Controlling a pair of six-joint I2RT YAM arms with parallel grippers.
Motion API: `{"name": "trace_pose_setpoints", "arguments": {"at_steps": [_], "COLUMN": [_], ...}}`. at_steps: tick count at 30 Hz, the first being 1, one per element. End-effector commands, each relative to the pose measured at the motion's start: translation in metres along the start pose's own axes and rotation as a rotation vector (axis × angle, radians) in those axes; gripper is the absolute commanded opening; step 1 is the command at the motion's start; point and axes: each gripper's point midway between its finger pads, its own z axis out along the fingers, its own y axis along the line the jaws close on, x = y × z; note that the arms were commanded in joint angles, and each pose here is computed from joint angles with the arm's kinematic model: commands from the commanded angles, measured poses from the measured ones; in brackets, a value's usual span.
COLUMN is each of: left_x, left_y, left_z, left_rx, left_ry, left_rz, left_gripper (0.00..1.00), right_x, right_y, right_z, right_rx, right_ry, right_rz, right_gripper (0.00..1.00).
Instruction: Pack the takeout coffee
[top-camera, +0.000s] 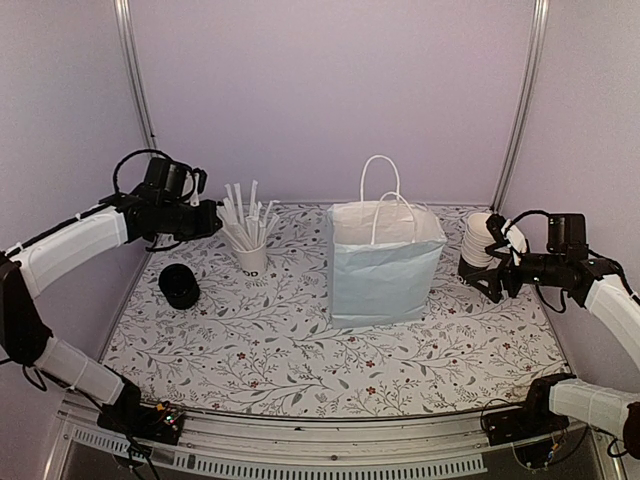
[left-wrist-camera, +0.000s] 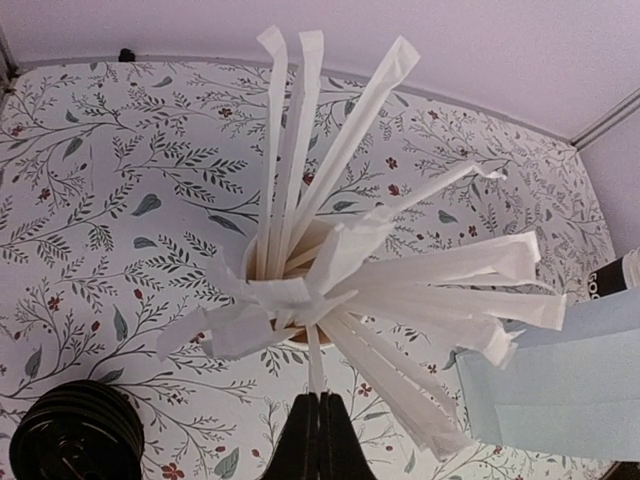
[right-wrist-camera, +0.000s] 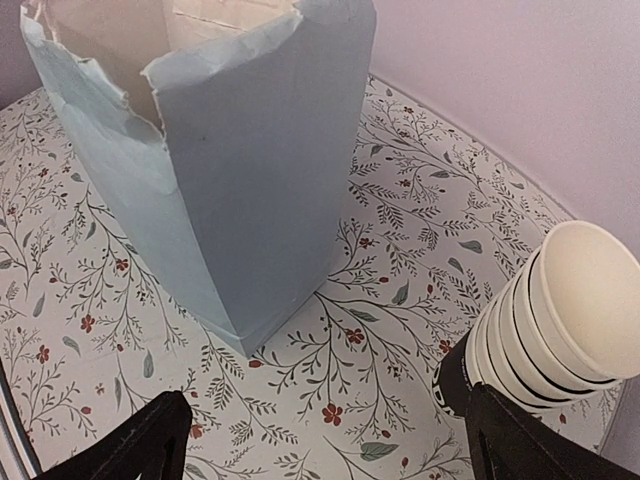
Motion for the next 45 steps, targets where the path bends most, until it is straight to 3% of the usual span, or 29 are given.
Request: {"name": "trace_pose_setpoints", "arguments": {"at_steps": [1,12,19,22,25,30,36,40,45], "left_x": [-0.024,-0.038,-0.055,-0.064,-0.068,-0.056,-0.055,-0.044,-0.027], "left_y": [-0.002,-0.012,-0.008,-0.025,-0.061,-0.125,-0.176,-0.204,-0.222], "left_z": [-0.023,-0.124,-0.214,-0.248,-0.267,-0.264,-0.263,-0.237,-0.181], "left_rx": [-0.006,0.014,-0.014,0.076,0.272,0.656,0.824,0.836,0.690], "left_ry": [-0.069,-0.134,-0.285,-0.358,-0.386,-0.274,-0.250,-0.178,-0.097], "left_rz": [0.022,0.083,0.071,0.101,0.152,0.201,0.254,0.300,0.371], "left_gripper": [0.00,0.00,0.00,0.00,0.00,0.00,0.00,0.00,0.00], "right_x": [0.004,0.008,0.010,0.010,0.010,0.009,0.008,0.007,0.006], "right_y": [0.003,0.002,-0.002,-0.002,-0.002,-0.001,-0.001,-0.002,-0.007], "right_z": [0.000,0.003,0.004,0.004,0.004,0.003,0.003,0.002,0.000], "right_rx": [-0.014,-0.014,0.005,0.004,0.000,0.000,0.003,0.013,0.043], "right_ry": [0.002,0.017,0.032,0.031,0.029,0.026,0.023,0.021,0.018], "right_rz": [-0.003,0.002,0.007,0.007,0.008,0.005,0.000,-0.005,-0.011], "right_gripper": [0.99,0.99,0.99,0.99,0.99,0.99,0.99,0.99,0.99]}}
